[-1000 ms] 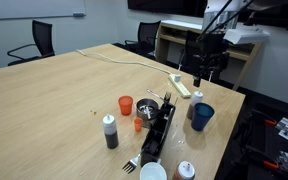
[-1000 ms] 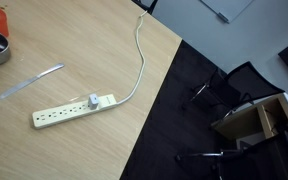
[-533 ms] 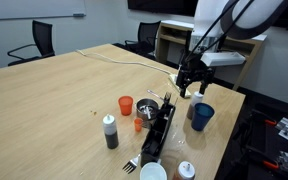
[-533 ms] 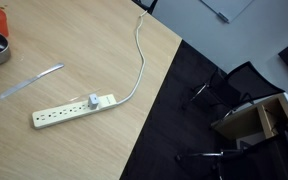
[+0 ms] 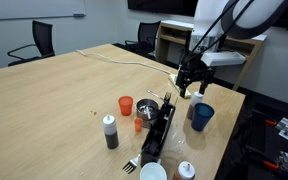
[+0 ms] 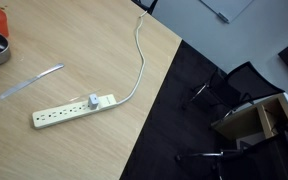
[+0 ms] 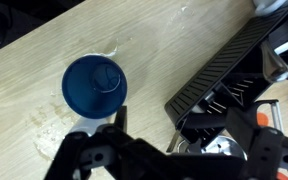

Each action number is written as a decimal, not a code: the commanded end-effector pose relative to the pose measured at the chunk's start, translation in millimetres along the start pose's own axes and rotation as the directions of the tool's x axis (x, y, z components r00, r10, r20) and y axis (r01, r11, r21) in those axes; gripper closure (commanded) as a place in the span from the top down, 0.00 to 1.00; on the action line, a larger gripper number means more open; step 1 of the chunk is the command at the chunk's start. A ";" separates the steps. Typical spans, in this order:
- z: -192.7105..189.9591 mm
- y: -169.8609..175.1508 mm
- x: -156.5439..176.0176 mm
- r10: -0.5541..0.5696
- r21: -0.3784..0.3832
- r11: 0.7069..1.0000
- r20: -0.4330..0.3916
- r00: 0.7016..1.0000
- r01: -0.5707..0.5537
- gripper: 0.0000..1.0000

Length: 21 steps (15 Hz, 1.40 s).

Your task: Remove the spoon from the rack and put it on the table

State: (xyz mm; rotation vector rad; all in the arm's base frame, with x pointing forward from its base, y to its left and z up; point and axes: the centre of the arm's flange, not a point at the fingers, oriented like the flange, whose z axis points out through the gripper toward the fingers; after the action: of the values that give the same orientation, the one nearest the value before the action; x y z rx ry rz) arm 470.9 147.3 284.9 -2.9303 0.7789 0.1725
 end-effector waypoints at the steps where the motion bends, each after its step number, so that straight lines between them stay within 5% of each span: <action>1: 6.6 1.9 7.3 0.046 0.041 0.998 -0.023 0.999 -0.045 1.00; 6: 36.2 9.3 31.9 0.213 0.166 0.965 -0.049 0.976 -0.202 1.00; 21: 71.0 23.1 29.7 0.395 0.145 0.916 -0.167 0.903 -0.374 1.00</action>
State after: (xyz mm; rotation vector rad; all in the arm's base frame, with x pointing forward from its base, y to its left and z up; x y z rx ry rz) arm 487.0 118.8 204.4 -2.6790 1.3070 -0.0757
